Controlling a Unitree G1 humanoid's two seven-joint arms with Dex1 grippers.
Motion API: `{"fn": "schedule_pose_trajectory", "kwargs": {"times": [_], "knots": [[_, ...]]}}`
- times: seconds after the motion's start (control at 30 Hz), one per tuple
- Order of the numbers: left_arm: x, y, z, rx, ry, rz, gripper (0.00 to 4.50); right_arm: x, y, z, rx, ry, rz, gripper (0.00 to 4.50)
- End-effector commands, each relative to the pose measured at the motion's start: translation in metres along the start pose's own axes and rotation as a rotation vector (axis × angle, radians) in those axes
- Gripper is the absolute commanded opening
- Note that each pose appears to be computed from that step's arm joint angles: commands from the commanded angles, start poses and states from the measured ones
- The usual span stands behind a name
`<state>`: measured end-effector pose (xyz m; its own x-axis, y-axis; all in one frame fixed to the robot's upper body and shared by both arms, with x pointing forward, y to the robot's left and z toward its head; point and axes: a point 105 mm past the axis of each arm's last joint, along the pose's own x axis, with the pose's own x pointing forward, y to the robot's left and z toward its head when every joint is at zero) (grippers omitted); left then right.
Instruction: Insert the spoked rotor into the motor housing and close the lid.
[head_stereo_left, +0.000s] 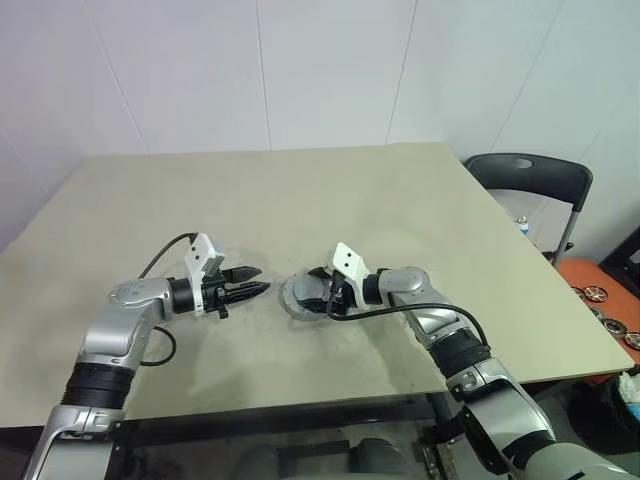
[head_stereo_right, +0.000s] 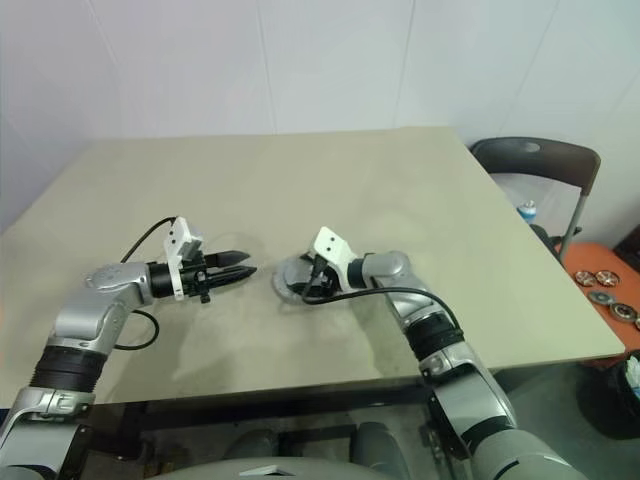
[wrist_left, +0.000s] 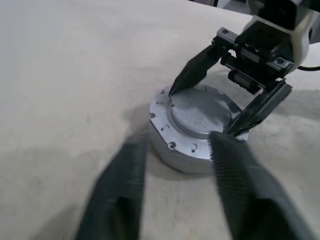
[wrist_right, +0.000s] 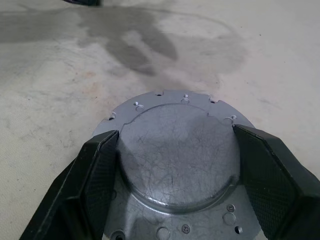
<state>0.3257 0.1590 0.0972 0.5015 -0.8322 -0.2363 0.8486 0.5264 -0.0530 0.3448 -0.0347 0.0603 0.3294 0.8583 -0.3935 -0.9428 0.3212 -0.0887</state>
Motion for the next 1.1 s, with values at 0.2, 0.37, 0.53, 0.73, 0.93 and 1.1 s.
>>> {"fn": "schedule_pose_trajectory", "kwargs": {"times": [0.2, 0.37, 0.53, 0.73, 0.93, 1.1], "knots": [[0.028, 0.000, 0.014, -0.004, -0.065, -0.028, 1.43, -0.003, 0.000, -0.018, 0.025, 0.065, -0.027, 3.23], [0.048, -0.007, 0.003, -0.042, -0.026, -0.078, 0.03, -0.003, 0.000, -0.019, 0.026, 0.064, -0.035, 3.23], [0.062, -0.023, -0.014, -0.074, 0.040, -0.159, 0.03, -0.002, 0.000, -0.018, 0.028, 0.058, -0.041, 3.23], [0.070, -0.022, -0.021, -0.065, 0.068, -0.161, 0.03, -0.003, 0.000, -0.019, 0.028, 0.055, -0.052, 3.23], [0.068, -0.022, -0.019, 0.008, 0.076, -0.167, 0.03, -0.003, -0.002, -0.018, 0.035, 0.053, -0.062, 3.23], [0.068, -0.027, -0.012, 0.042, 0.060, -0.182, 0.03, 0.000, -0.001, -0.015, 0.055, 0.043, -0.062, 3.23]]}}
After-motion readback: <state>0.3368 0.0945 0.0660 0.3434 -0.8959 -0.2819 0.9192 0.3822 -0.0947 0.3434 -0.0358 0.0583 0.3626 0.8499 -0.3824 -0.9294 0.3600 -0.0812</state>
